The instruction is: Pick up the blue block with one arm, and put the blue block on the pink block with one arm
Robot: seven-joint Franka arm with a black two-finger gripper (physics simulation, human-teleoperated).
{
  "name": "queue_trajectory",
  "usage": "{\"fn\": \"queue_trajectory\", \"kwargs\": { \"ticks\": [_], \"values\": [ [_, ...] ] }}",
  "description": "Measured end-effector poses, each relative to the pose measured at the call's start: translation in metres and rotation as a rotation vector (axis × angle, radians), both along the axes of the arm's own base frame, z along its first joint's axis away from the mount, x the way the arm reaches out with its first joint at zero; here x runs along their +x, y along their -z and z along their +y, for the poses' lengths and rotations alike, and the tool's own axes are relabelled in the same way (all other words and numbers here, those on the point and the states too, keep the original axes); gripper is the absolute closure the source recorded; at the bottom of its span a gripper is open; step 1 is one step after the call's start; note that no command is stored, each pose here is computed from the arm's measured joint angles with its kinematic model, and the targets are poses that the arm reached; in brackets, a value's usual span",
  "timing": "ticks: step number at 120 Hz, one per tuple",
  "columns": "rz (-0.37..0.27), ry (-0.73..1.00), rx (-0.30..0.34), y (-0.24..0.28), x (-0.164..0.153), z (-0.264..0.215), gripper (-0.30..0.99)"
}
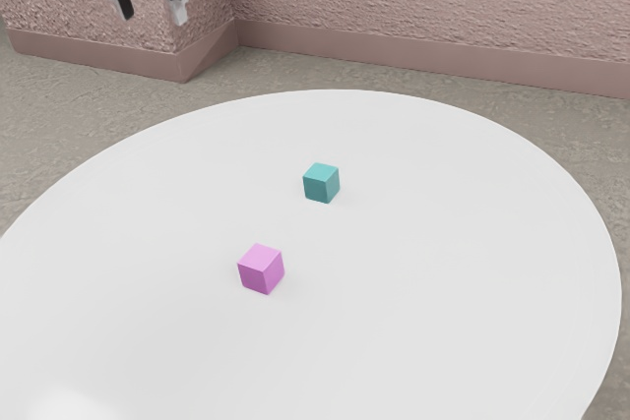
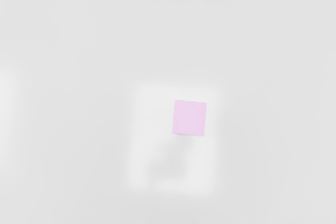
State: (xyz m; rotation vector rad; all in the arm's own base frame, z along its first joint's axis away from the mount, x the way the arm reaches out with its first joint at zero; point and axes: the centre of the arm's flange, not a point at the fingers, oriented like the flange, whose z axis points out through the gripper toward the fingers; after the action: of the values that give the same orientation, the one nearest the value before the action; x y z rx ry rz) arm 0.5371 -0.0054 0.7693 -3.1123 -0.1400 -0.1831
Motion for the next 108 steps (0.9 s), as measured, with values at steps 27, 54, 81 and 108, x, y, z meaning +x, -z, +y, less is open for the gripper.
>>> {"fn": "queue_trajectory", "kwargs": {
  "ticks": [27, 54, 81, 108],
  "values": [
    [-0.007, 0.003, 0.008, 0.036, 0.042, -0.006, 0.0],
    [-0.013, 0.015, -0.031, 0.141, 0.132, -0.02, 0.0],
    [-0.052, -0.01, 0.018, 0.284, 0.219, -0.013, 0.0],
    [-0.114, -0.002, -0.019, 0.377, 0.253, -0.021, 0.0]
  ]
}}
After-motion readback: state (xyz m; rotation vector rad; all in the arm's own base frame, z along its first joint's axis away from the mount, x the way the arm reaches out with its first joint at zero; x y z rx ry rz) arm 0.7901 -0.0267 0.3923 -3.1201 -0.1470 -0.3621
